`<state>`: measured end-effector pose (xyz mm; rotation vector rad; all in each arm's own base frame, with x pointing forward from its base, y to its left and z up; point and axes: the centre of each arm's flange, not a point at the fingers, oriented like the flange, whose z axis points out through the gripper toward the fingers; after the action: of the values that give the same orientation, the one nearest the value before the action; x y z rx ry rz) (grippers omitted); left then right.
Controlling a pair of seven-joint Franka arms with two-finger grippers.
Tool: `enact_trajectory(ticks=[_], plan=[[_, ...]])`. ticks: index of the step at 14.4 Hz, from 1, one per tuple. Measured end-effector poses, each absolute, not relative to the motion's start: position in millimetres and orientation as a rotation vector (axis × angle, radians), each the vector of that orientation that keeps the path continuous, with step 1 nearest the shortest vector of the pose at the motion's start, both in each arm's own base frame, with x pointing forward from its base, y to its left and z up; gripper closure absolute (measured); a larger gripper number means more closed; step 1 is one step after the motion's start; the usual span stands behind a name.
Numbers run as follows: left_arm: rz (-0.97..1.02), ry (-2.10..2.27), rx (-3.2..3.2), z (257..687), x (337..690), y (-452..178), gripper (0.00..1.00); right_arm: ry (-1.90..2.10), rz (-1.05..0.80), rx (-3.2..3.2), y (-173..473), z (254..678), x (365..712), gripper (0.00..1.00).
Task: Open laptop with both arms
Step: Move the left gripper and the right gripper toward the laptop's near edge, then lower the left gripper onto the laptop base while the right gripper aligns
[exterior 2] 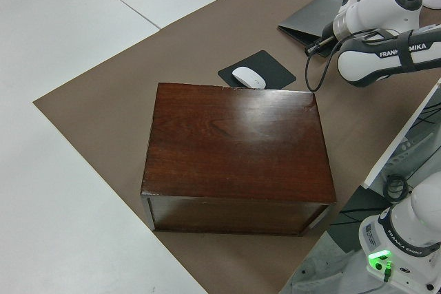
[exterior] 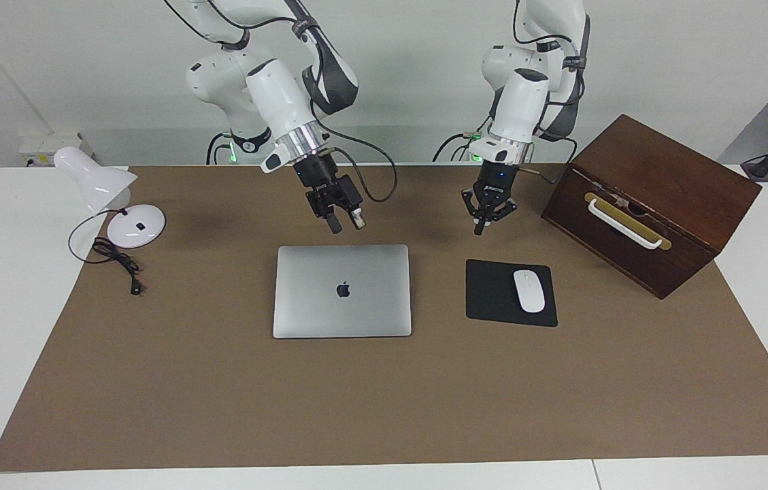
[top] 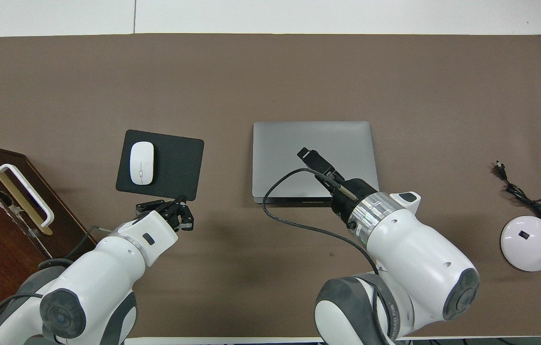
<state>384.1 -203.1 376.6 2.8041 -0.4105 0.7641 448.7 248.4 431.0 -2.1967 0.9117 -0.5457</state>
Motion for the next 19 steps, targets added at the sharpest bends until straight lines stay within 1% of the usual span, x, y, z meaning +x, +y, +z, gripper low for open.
enact_trajectory(ticks=[4,7,13,19], plan=[[0.814,-0.471,2.747,364.6,375.7,-230.4,0.99,0.989,-0.475,-2.176,249.9,411.8,428.3,0.00],[0.837,-0.513,2.717,345.9,370.2,-247.1,0.99,1.056,-0.429,-2.153,241.1,401.7,412.9,0.00],[0.871,-0.583,2.664,331.8,357.8,-270.1,0.99,1.093,-0.413,-2.171,220.6,384.7,389.1,0.00],[0.921,-0.615,2.621,306.3,351.5,-281.6,0.99,1.092,-0.410,-2.204,211.4,370.4,370.8,0.00]])
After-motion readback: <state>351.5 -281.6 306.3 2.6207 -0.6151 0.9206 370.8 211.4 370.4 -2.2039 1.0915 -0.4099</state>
